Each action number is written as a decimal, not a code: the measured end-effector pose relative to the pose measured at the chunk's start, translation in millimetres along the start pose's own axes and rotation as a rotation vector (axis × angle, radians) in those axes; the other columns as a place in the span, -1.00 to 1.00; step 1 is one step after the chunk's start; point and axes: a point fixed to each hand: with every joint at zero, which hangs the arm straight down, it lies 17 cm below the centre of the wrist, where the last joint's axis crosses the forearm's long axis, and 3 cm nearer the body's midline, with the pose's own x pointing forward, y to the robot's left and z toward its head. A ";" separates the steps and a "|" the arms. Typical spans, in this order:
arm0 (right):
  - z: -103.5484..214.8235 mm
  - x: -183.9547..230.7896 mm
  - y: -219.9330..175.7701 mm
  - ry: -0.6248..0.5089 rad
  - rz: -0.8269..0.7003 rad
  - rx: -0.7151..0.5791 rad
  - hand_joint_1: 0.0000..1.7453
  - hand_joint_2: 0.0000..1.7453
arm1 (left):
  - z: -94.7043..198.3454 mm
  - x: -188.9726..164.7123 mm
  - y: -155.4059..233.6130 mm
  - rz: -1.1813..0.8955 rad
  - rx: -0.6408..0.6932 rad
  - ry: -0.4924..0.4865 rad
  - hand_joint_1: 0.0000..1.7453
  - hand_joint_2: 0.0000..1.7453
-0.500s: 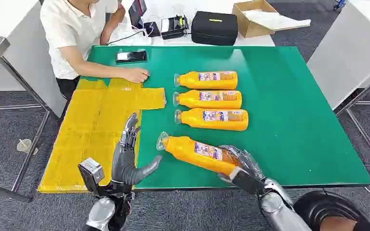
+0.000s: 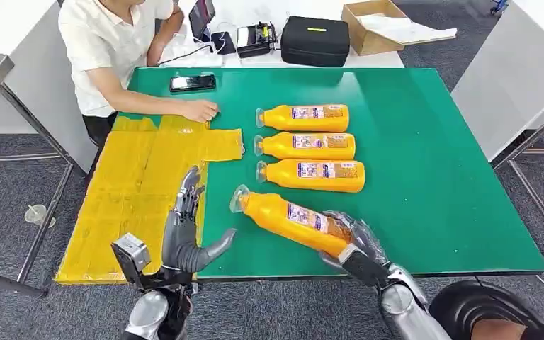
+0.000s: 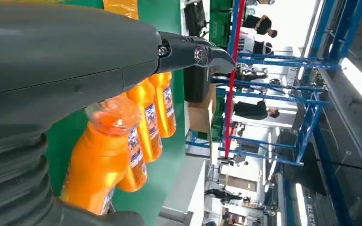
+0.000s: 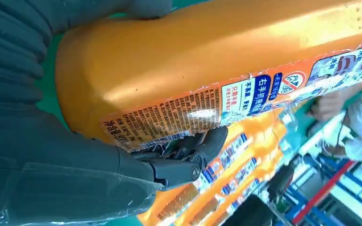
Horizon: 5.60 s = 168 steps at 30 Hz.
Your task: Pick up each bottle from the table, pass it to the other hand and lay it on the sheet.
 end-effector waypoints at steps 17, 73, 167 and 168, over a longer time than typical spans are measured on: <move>-23.9 80.8 -42.1 -0.183 -0.079 -0.338 1.00 1.00 | 18.9 17.1 32.5 0.286 0.156 -0.022 -1.00 1.00; -83.4 157.1 77.9 -0.368 -0.282 0.077 -1.00 1.00 | -16.3 8.8 -39.9 0.480 -0.206 0.035 1.00 1.00; -3.1 108.3 -143.0 -0.183 -0.098 -0.992 -1.00 1.00 | 23.1 -102.0 319.5 -1.320 -0.576 0.879 -1.00 1.00; -3.3 107.9 -142.7 -0.181 -0.097 -0.991 -1.00 1.00 | 22.8 -101.2 318.8 -1.313 -0.573 0.865 -1.00 1.00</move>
